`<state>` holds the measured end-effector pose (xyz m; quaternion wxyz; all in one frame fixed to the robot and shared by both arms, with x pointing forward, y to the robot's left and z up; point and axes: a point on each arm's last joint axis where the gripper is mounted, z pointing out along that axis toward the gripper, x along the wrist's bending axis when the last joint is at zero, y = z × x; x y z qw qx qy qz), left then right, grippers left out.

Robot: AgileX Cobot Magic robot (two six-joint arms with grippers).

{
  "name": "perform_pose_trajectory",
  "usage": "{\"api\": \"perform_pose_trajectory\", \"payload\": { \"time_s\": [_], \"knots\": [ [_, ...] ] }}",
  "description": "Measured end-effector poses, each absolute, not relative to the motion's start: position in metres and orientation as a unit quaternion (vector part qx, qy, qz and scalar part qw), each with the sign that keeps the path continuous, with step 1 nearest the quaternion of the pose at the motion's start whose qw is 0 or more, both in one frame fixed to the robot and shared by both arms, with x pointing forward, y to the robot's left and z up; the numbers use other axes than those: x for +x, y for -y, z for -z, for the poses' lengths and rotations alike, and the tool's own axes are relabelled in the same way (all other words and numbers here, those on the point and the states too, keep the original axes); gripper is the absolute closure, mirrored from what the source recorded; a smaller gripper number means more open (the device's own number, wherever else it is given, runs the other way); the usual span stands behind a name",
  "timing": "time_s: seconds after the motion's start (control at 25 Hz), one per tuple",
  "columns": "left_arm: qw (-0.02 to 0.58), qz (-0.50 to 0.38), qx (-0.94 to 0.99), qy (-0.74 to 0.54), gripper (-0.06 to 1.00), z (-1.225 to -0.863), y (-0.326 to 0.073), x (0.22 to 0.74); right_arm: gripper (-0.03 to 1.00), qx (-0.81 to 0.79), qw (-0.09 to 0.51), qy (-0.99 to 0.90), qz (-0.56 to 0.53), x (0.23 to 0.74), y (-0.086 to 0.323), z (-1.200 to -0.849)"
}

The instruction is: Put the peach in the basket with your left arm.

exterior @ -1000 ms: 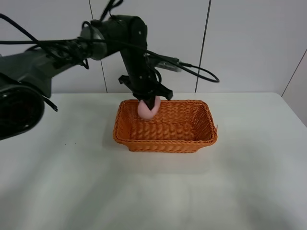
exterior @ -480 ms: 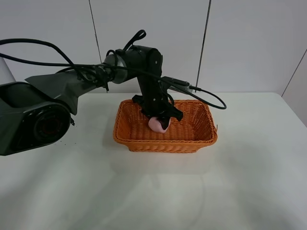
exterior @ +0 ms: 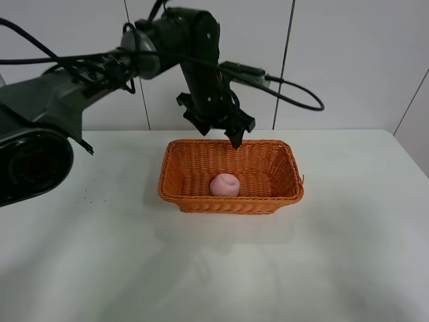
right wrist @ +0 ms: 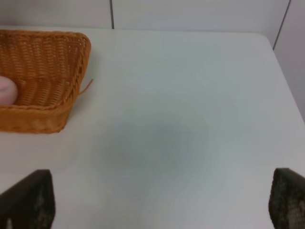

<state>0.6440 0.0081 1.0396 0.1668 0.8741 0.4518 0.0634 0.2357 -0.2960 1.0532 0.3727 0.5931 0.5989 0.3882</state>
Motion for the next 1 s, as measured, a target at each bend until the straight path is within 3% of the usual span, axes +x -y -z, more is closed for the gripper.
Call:
{"api": "perform_pose_trajectory", "payload": {
  "time_s": [0.12,0.32,0.84,1.0],
  "knots": [
    [0.181,-0.073,0.867,-0.459,0.17,-1.054,-0.018,0.647,0.27,0.593,0.373,-0.599,-0.388,0.236,0.296,-1.053],
    [0.171,-0.078,0.845,-0.500,0.17,-1.049,-0.058,0.672,0.27,0.593,0.373,-0.599,-0.388,0.236,0.296,-1.053],
    [0.102,-0.069,0.731,-0.672,0.17,-1.013,-0.262,0.727,0.27,0.593,0.373,-0.599,-0.388,0.236,0.296,-1.053],
    [0.107,-0.061,0.705,-0.698,0.17,-1.011,-0.293,0.728,0.27,0.593,0.373,-0.599,-0.388,0.236,0.296,-1.053]
  ]
}}
